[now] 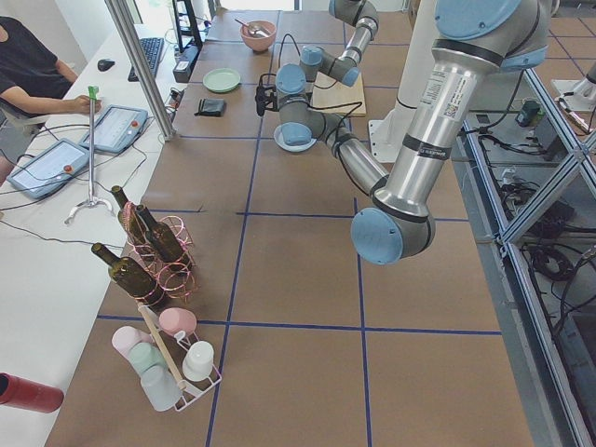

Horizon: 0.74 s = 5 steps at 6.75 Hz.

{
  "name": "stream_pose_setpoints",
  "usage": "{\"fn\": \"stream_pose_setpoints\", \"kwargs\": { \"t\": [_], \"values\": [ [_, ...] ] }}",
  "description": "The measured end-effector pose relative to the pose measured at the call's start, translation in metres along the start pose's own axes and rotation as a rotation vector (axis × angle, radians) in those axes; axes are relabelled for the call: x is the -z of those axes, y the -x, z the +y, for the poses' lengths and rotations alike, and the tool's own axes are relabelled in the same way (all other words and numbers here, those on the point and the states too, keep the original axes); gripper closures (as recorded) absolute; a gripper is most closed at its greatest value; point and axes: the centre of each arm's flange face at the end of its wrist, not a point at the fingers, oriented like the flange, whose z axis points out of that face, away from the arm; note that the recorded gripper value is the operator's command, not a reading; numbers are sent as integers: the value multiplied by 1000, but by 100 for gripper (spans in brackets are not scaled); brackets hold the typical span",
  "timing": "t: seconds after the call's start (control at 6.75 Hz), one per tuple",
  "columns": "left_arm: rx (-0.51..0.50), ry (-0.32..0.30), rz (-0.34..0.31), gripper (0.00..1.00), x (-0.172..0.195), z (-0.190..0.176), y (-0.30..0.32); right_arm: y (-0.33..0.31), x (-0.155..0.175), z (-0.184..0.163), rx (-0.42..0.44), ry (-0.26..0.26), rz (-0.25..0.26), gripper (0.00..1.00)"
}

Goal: Pick orange to plate
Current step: 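Lower the orange onto the white plate and open the right gripper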

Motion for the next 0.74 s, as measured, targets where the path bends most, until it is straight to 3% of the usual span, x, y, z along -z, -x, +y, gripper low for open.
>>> {"fn": "stream_pose_setpoints", "kwargs": {
  "t": [0.15, 0.44, 0.59, 0.74],
  "values": [
    [-6, -1, 10, 10, 0, 0, 0, -1, -4, 1, 1, -6, 9, 37],
    [-9, -2, 13, 10, -2, -1, 3, 0, -9, 4, 5, -7, 18, 27],
    [-9, -1, 12, 10, -3, -2, 4, 0, -10, 6, 8, -6, 19, 9],
    [-10, -1, 11, 10, -3, -2, 4, 0, -11, 7, 10, -5, 19, 0]
  ]
}}
